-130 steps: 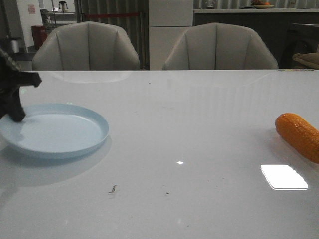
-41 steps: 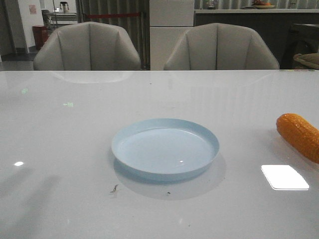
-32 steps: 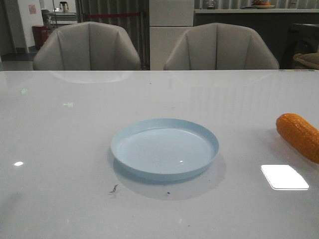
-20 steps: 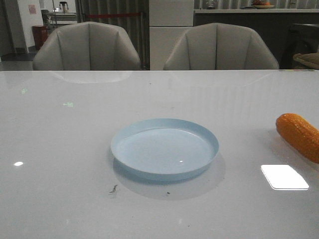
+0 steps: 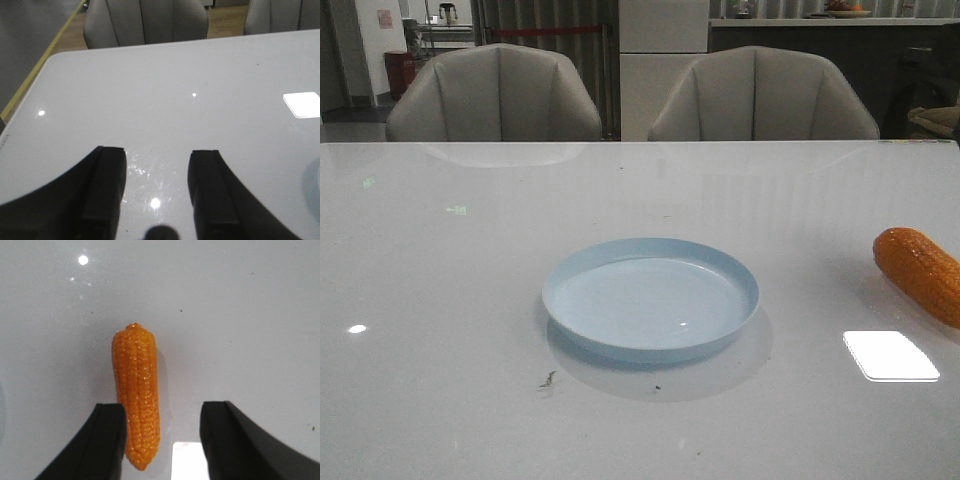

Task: Place corn on plate with both arms

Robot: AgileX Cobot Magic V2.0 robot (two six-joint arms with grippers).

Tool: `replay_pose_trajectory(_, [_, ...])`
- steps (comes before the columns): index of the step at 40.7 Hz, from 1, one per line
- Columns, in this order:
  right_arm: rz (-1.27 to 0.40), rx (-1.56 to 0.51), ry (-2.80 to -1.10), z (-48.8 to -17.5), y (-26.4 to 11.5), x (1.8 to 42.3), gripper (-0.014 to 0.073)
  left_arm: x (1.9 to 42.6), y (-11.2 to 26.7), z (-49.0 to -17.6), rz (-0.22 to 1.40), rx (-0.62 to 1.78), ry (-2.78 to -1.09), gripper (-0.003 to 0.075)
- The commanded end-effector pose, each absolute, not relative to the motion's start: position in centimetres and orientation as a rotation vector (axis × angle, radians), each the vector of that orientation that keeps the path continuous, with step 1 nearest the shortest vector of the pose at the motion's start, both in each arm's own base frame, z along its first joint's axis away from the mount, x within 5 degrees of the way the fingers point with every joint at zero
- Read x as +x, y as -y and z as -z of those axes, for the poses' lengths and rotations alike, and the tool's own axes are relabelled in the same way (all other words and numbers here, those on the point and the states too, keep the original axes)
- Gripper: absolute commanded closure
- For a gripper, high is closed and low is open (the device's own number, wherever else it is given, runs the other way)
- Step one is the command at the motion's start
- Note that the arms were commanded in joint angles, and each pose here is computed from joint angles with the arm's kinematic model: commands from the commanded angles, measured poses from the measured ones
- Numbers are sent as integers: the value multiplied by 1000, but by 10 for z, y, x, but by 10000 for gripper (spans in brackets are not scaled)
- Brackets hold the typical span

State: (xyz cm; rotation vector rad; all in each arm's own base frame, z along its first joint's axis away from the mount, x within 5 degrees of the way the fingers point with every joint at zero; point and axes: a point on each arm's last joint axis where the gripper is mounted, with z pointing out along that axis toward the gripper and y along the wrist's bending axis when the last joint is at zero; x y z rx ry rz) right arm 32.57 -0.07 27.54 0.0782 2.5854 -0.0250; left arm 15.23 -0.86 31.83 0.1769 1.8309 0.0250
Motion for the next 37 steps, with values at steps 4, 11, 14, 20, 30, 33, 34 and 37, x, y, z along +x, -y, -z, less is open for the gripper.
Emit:
replay_pose_trajectory(4, [36, 48, -2577, -272, 0, 355, 148, 150, 6, -342, -62, 146, -1662, 352])
replay_pose_trajectory(11, [-4, 78, -2640, -248, -2, 367, 148, 150, 6, -342, -62, 146, -1662, 352])
replay_pose_trajectory(14, [-11, 84, -2665, -240, -3, 370, 148, 150, 6, -342, -62, 146, -1662, 352])
replay_pose_trajectory(20, [-82, 137, -2674, -237, -6, 371, 150, 150, 6, -342, -62, 146, -1662, 352])
replay_pose_trajectory(30, [-102, 26, -2682, -234, -21, 372, 148, 150, 6, -342, -62, 146, -1662, 352])
replay_pose_trajectory(33, [-104, 0, -2693, -230, -26, 373, 146, 150, 6, -342, -62, 146, -1662, 352])
replay_pose_trajectory(34, [-104, -3, -2693, -229, -27, 373, 146, 150, 6, -342, -62, 146, -1662, 352])
replay_pose_trajectory(37, [-99, -9, -2702, -224, -27, 375, 146, 150, 6, -342, -62, 147, -1664, 352])
